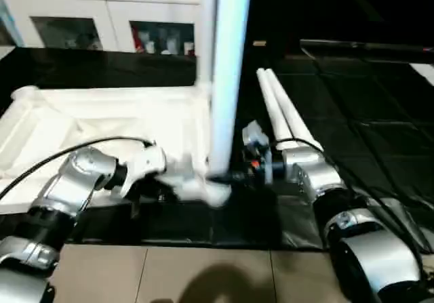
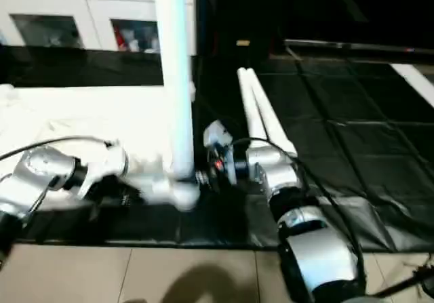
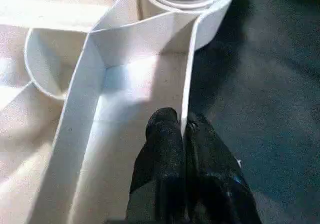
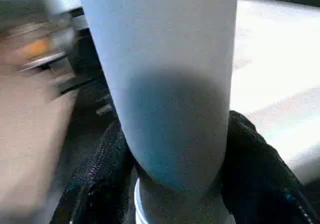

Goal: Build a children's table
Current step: Rotate leg to tighten

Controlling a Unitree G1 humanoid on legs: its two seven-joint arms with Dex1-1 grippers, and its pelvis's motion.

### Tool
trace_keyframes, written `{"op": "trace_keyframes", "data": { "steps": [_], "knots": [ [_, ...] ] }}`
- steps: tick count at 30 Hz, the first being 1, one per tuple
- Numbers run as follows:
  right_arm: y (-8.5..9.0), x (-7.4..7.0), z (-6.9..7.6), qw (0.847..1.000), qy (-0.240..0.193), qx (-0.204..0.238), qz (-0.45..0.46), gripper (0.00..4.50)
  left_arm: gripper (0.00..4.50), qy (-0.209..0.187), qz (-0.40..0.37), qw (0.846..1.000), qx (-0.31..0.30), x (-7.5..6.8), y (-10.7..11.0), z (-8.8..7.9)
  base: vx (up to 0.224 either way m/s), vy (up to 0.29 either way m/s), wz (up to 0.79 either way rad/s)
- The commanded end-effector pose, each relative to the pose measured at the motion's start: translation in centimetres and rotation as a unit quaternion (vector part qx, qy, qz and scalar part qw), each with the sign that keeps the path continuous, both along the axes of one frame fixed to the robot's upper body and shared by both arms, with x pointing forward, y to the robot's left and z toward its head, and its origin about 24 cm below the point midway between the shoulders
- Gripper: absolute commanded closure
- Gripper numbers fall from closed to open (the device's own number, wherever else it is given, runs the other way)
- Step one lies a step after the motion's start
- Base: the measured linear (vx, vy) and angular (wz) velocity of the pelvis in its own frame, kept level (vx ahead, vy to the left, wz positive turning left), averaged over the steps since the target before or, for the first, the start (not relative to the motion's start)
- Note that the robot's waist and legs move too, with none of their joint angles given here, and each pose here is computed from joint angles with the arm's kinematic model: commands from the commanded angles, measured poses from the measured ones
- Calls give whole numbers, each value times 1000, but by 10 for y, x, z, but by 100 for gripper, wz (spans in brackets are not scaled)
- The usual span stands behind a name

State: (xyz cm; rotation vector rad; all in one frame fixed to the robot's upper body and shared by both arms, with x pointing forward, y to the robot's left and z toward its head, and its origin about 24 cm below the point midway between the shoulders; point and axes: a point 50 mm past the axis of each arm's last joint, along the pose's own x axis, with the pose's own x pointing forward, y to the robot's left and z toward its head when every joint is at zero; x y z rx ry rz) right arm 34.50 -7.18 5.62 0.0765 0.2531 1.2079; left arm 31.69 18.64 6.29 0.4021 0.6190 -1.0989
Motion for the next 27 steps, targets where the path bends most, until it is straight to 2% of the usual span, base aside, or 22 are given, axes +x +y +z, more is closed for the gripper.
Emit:
{"op": "trace_keyframes", "data": {
  "steps": [1, 2, 4, 7, 10, 12, 16, 17, 20, 22, 24, 26, 27],
  "knots": [
    [31, -6, -12, 999, 48, -1, -24, 241, 450, -51, 79, 994, -50, 19, -13, 20, 0, 0, 0],
    [41, -3, -11, 996, 58, 0, -64, 242, 450, -54, 109, 991, -52, 22, -20, 19, 0, 0, 0],
    [42, -3, -11, 996, 59, -1, -71, 243, 450, -55, 113, 991, -51, 23, -21, 18, 0, 0, 0],
    [59, -1, -9, 992, 62, -16, -112, 244, 450, -64, 147, 985, -60, 28, -37, 20, 0, 0, 0],
    [66, -3, -7, 995, 24, -33, -94, 244, 450, -67, 149, 985, -60, 29, -45, 23, 0, 0, 0],
    [66, -5, -7, 995, 21, -25, -89, 189, 450, -74, 148, 985, -53, 29, -45, 24, 0, 0, 0],
    [65, -6, -8, 995, 35, -9, -89, 159, 450, -80, 145, 985, -40, 28, -41, 23, 0, 0, 0],
    [63, -6, -9, 996, 27, -15, -86, 138, 450, -80, 137, 987, -38, 25, -38, 22, 0, 0, 0],
    [58, -7, -11, 996, 17, -19, -82, 127, 450, -74, 120, 989, -34, 20, -33, 19, 0, 0, 0],
    [56, -7, -11, 996, 15, -19, -80, 96, 450, -73, 114, 990, -31, 19, -32, 18, 0, 0, 0],
    [42, -9, -12, 999, 5, -11, -51, 85, 450, -64, 96, 993, -28, 14, -22, 16, 0, 0, 0],
    [36, -10, -13, 999, -3, -15, -35, 76, 450, -65, 86, 994, -25, 13, -19, 16, 0, 0, 0],
    [27, -10, -13, 999, -15, -25, -13, 65, 450, -60, 68, 996, -24, 10, -14, 16, 0, 0, 0]
  ]
}}
